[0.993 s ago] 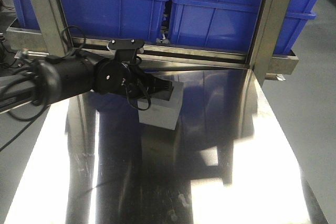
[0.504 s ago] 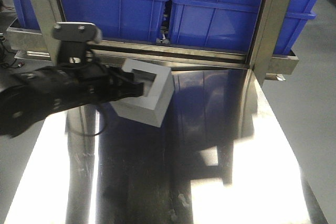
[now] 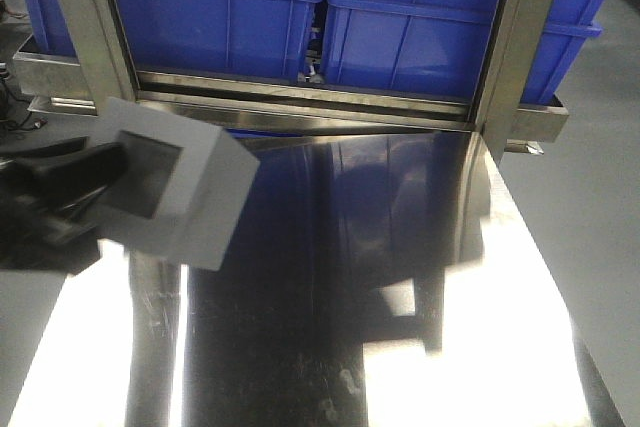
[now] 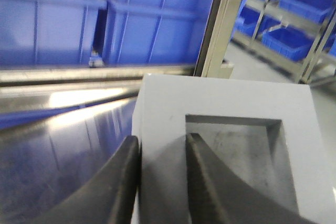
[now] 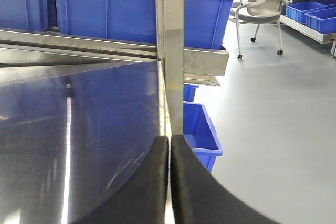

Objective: Sort gray base to blue bin
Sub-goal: 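Lift the gray block with the left gripper toward the robot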

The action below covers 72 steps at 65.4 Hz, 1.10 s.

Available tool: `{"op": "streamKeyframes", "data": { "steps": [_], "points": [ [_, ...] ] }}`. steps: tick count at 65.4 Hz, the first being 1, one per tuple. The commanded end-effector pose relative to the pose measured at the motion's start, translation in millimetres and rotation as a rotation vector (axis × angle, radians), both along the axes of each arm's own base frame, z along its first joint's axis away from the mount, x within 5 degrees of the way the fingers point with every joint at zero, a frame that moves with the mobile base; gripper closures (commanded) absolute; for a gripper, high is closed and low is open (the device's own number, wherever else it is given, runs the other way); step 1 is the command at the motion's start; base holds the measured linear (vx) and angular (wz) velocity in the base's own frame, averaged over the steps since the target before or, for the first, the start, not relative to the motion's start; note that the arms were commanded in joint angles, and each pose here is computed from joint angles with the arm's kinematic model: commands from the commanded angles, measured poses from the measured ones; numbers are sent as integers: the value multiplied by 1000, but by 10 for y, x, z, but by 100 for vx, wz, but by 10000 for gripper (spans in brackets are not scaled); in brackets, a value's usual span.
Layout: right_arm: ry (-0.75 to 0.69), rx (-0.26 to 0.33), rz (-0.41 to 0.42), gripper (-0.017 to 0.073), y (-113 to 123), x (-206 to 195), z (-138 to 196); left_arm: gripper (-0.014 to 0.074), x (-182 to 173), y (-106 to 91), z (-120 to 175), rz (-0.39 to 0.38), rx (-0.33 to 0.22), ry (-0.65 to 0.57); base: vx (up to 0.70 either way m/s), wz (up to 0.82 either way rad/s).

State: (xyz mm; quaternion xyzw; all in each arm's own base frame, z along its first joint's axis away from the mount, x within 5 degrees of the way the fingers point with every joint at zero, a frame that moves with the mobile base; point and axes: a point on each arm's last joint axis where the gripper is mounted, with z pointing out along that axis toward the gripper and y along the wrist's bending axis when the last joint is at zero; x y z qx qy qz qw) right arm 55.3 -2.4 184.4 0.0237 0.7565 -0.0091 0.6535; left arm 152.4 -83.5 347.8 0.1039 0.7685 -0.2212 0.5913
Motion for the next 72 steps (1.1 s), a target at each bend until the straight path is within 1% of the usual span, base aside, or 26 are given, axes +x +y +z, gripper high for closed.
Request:
{"op": "streamKeyframes", "data": {
  "steps": [1,3,8,17,33,42,72],
  "points": [
    [-72,-21,0,564,-2,8,66,448,-210,105,221,-12,-78,-164,0,0],
    [-72,-21,0,564,-2,8,66,448,-283,148,226,-11,-78,-179,0,0],
    [-72,-21,0,564,-2,8,66,448,-417,233,185,-4,-59,-185,0,0],
    [-72,-21,0,564,-2,8,66,448,-678,399,139,13,-60,-184,0,0],
    [-72,-21,0,564,-2,8,66,448,-1057,624,120,26,-106,-294,0,0],
    [-72,-21,0,564,-2,8,66,448,-1147,676,133,29,-124,-324,0,0],
    [-72,-21,0,564,-2,8,66,448,-1145,676,132,29,-124,-323,0,0]
  ]
}}
